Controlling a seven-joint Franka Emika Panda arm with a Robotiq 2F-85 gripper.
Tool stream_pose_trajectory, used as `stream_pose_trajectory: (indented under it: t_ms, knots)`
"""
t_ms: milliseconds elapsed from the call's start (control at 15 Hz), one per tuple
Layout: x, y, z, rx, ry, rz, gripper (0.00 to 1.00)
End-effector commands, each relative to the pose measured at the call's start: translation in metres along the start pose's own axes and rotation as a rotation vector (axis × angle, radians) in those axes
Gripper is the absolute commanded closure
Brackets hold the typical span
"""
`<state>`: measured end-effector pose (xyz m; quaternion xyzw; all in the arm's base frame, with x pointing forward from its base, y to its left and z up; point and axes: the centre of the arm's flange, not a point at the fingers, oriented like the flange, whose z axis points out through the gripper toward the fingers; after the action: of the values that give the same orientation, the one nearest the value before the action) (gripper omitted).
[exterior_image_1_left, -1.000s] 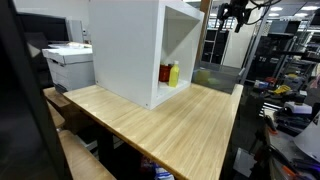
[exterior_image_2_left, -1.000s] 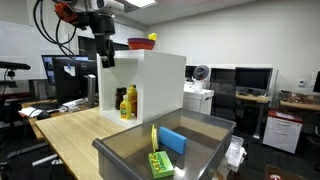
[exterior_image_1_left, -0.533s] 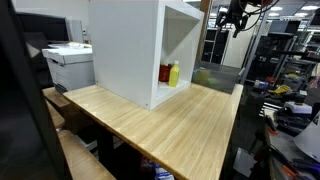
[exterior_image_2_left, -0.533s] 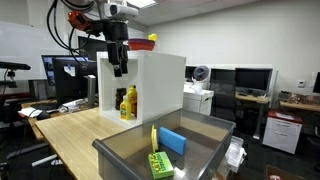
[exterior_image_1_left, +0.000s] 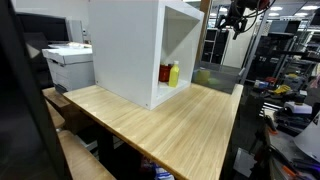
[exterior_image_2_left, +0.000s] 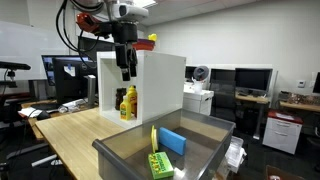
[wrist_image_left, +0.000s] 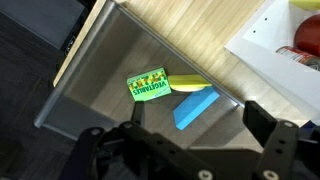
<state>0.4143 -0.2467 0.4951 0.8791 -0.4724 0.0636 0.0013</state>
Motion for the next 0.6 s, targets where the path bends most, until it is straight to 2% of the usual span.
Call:
stream_pose_trajectory:
  t_ms: [0, 533]
  knots:
    - [0.015, -0.004, 0.016, -0.013, 0.024, 0.013, 0.00]
    - [0.027, -0.017, 0.050, -0.017, 0.030, 0.025, 0.00]
